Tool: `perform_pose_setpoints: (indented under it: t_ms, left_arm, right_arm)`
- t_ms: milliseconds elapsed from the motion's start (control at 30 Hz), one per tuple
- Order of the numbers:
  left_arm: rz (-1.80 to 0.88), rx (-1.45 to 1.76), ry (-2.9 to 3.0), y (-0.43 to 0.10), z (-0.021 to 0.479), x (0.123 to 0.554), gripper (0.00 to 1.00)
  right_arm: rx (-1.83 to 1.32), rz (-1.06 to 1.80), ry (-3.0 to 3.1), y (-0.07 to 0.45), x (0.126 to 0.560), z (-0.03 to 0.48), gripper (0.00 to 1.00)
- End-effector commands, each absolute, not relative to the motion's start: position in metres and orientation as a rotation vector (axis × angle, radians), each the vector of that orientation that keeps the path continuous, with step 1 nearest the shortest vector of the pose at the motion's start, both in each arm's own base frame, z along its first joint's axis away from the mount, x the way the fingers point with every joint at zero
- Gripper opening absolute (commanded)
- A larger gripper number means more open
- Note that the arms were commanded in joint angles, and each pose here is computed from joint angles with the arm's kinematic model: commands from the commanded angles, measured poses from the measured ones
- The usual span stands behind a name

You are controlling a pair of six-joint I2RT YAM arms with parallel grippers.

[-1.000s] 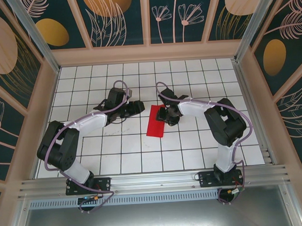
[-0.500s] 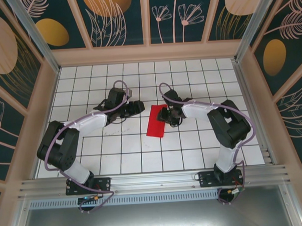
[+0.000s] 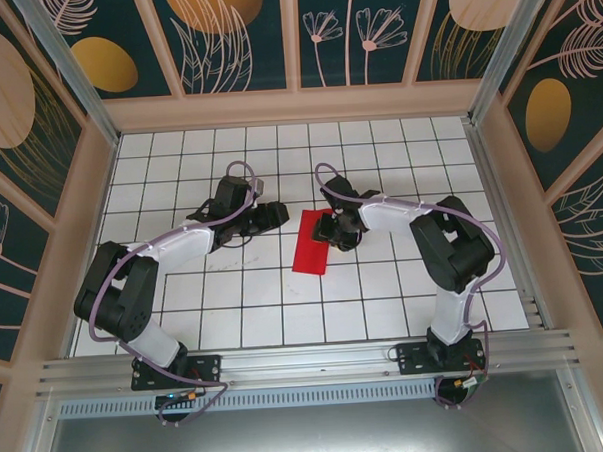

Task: Fold a paper plane with a square sheet of paper (pick it up from the middle)
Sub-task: Hold the square sheet of paper at the center of the table.

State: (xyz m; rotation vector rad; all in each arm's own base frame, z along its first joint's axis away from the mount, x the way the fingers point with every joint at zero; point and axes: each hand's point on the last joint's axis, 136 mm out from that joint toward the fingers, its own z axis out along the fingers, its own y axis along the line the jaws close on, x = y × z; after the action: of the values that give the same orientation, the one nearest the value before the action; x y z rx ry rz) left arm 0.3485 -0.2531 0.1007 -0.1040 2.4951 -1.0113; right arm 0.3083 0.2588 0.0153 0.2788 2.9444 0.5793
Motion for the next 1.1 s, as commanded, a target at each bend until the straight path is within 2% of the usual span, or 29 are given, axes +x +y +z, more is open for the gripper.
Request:
perform_pose_setpoints:
  t_ms: [0, 167, 267, 433, 733, 933, 1067]
  left_arm:
    - [-1.025, -0.095, 2.499, -0.253, 0.1, 0.346, 0.57]
    - [-1.056, -0.075, 2.5, -0.258, 0.101, 0.346, 0.56]
    - [-1.093, -0.063, 2.503, -0.263, 0.1, 0.344, 0.5]
    - [-1.208, -0.045, 2.502, -0.277, 0.099, 0.344, 0.28]
    - [-1.213, 0.008, 2.616, -0.311, 0.068, 0.345, 0.02]
    - [-1.075, -0.015, 2.703, -0.308, 0.041, 0.345, 0.0]
    - [-1.083, 0.004, 2.724, -0.311, 0.035, 0.341, 0.0]
  right_arm:
    - [0.272, 0.421, 3.022, 0.246, 0.296, -0.039, 0.53]
    - [0.284, 0.411, 3.029, 0.245, 0.293, -0.043, 0.54]
    - [0.285, 0.404, 3.031, 0.244, 0.293, -0.044, 0.53]
    - [0.278, 0.387, 3.034, 0.242, 0.292, -0.046, 0.53]
    - [0.28, 0.39, 3.037, 0.242, 0.291, -0.048, 0.53]
    - [0.276, 0.393, 3.043, 0.244, 0.29, -0.05, 0.54]
    - [0.277, 0.392, 3.043, 0.244, 0.29, -0.05, 0.53]
